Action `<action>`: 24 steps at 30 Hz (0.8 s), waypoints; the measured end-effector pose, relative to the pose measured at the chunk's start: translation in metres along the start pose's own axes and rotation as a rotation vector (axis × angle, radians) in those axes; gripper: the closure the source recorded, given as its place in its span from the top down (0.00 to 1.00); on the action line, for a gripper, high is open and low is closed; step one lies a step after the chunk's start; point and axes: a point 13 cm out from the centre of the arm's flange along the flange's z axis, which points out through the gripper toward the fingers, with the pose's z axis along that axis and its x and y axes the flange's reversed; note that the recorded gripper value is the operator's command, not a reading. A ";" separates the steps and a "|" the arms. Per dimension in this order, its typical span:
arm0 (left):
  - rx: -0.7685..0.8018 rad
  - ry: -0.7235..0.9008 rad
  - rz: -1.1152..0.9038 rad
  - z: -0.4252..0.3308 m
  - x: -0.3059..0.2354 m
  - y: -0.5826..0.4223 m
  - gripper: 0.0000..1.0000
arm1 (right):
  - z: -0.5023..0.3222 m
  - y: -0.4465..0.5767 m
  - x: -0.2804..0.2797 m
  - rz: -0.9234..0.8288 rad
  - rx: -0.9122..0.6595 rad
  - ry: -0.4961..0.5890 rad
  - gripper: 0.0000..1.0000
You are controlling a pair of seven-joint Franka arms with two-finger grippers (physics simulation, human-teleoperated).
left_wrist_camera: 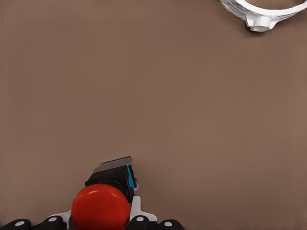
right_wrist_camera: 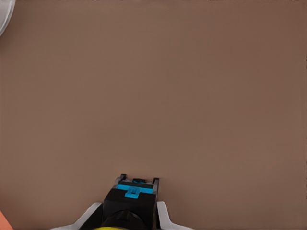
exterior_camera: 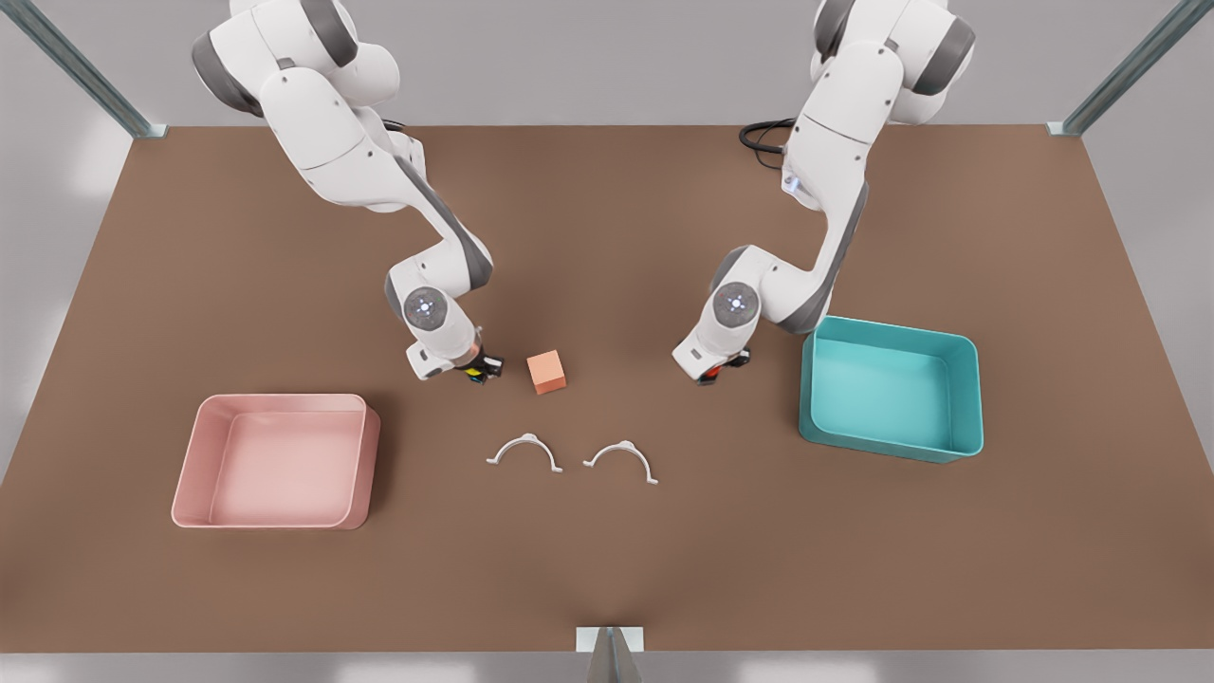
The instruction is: Place the red button in the blue storage box with the left arm, and place the yellow button in the pink storage box with the right arm
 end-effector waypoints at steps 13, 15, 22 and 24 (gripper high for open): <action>0.042 0.127 -0.324 -0.086 -0.007 0.360 0.48 | -0.144 -0.046 -0.156 0.110 -0.030 -0.195 0.40; 0.047 0.190 -0.248 -0.041 -0.002 0.351 0.49 | -0.162 -0.074 -0.178 0.129 -0.007 -0.197 0.40; 0.079 0.185 -0.063 -0.025 -0.011 0.338 1.00 | -0.167 -0.214 -0.218 0.216 0.036 -0.103 0.40; 0.077 0.165 -0.023 -0.045 -0.016 0.338 1.00 | -0.148 -0.244 -0.217 0.210 0.037 -0.054 0.44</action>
